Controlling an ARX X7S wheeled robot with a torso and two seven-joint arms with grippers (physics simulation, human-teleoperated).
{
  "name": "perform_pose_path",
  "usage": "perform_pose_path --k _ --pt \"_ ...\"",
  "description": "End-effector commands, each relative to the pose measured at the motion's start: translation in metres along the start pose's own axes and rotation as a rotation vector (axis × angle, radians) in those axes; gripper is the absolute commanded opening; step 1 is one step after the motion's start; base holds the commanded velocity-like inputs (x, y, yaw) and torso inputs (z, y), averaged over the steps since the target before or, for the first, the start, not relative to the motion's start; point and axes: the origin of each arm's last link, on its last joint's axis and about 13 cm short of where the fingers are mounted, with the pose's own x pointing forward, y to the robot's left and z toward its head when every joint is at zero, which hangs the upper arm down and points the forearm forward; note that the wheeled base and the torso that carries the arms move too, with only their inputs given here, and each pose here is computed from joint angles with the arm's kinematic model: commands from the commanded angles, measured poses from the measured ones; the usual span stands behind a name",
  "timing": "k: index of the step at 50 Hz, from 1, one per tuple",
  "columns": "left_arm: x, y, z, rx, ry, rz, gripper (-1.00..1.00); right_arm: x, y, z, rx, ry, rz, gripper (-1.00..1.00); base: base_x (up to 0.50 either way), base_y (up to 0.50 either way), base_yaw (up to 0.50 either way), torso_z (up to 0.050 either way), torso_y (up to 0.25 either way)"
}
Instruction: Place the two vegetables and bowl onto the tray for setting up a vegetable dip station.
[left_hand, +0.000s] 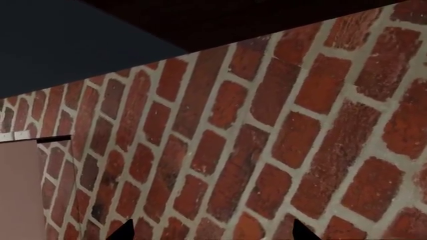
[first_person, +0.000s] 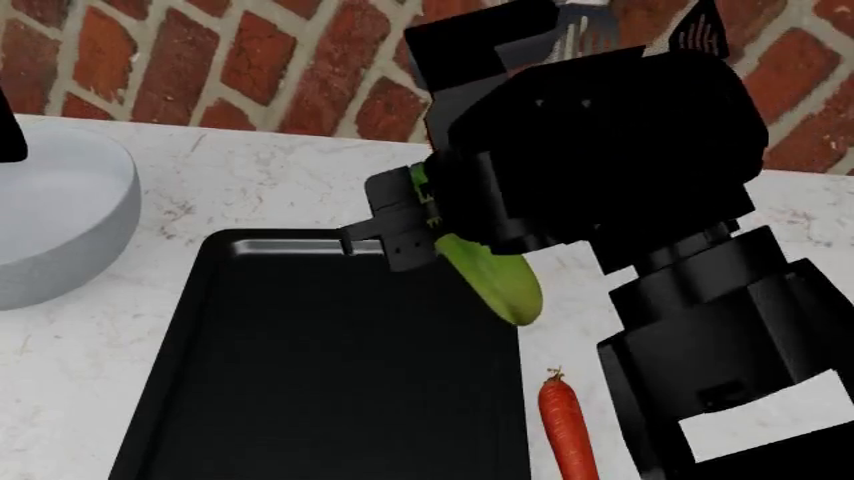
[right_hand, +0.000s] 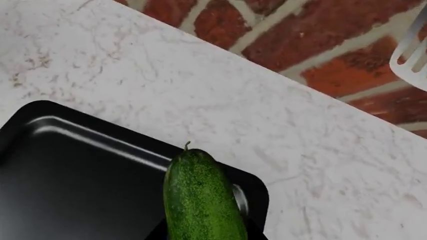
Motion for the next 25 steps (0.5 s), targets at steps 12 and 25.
perform_pose_path --k 12,25 --pt "0.001 -0.003 -0.006 -0.002 0.009 -0.009 1.00 0.027 0.003 -0.008 -0.003 0.025 -0.003 -1.00 0.00 0.00 0.00 0.000 0.000" --pt "0.000 -0.001 -0.008 -0.003 0.013 -0.007 1.00 0.035 0.008 -0.013 -0.021 0.051 0.005 -1.00 0.00 0.00 0.00 0.000 0.000"
